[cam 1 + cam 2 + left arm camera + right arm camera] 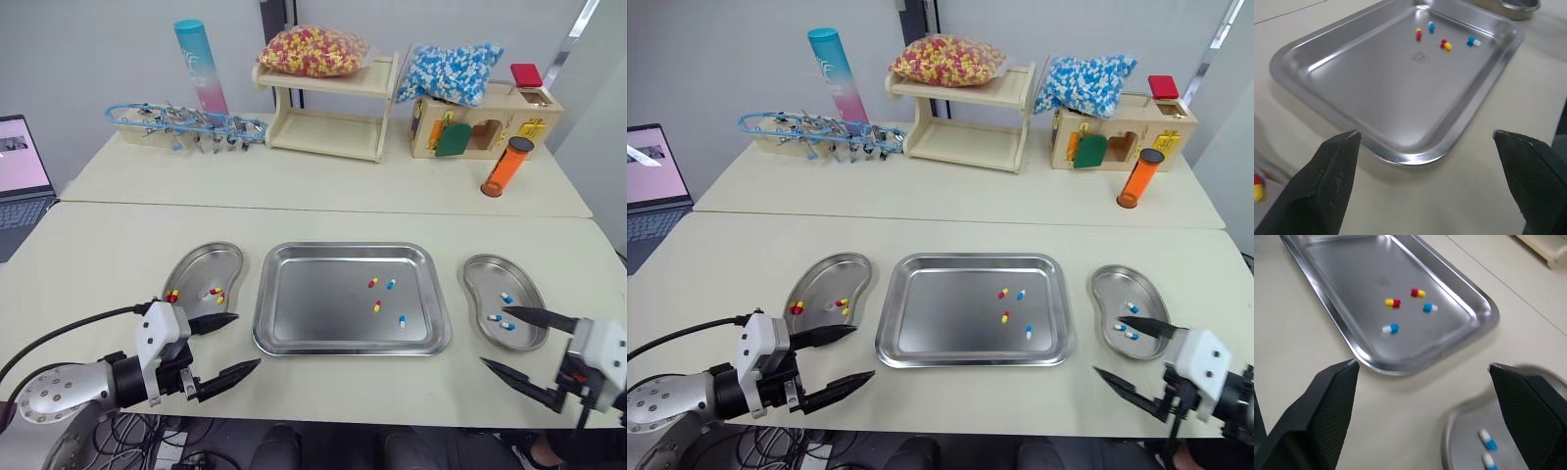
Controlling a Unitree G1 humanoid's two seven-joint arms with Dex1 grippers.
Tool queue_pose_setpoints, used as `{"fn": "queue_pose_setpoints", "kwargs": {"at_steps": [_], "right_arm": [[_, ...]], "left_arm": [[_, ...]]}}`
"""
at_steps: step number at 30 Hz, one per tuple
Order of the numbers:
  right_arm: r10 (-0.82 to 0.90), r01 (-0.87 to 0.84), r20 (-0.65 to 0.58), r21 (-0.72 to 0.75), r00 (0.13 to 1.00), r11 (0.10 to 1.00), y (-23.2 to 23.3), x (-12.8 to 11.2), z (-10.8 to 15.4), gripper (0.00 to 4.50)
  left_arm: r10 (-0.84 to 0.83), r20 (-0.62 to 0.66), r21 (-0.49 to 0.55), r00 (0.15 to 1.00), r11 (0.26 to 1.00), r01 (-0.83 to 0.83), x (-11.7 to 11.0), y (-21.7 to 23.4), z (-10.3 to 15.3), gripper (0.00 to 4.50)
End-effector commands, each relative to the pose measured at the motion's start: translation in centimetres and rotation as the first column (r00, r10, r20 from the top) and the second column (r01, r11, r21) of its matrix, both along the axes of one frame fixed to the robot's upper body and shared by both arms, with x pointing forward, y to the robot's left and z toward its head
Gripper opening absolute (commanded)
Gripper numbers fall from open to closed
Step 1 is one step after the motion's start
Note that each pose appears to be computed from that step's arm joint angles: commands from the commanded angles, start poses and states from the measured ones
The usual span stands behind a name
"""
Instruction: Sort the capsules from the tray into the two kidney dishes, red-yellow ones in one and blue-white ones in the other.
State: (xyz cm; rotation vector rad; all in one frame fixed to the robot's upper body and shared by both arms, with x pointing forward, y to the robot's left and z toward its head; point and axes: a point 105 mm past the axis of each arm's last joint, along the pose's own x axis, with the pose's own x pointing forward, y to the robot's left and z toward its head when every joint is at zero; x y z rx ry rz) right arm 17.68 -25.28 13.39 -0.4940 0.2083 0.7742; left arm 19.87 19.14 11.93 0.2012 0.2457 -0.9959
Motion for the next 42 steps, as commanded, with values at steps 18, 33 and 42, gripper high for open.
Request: {"fn": "queue_pose_setpoints", "kwargs": {"at_steps": [18,33,42], "right_arm": [[-0.128,0.128,0.020,-0.042,0.992,0.991,-3.5,0.7,1.0,4.50],[-0.095,0.093,-0.027,-0.074,0.995,0.993,-4.8,0.9,0.4,4.50],[-0.055,0.052,-0.040,-0.072,0.998,0.996,-3.8,0.4,0.5,4.50]], "left_arm": [[-0.009,0.066,-0.047,0.998,0.999,0.012,-1.0,-0.2,-0.7,4.47],[0.073,0.138,-0.106,0.988,0.993,-0.058,-1.9,0.7,-0.5,4.47],[0.058,0.134,-0.106,0.989,0.993,-0.044,-1.9,0.5,-0.4,4.47]]}}
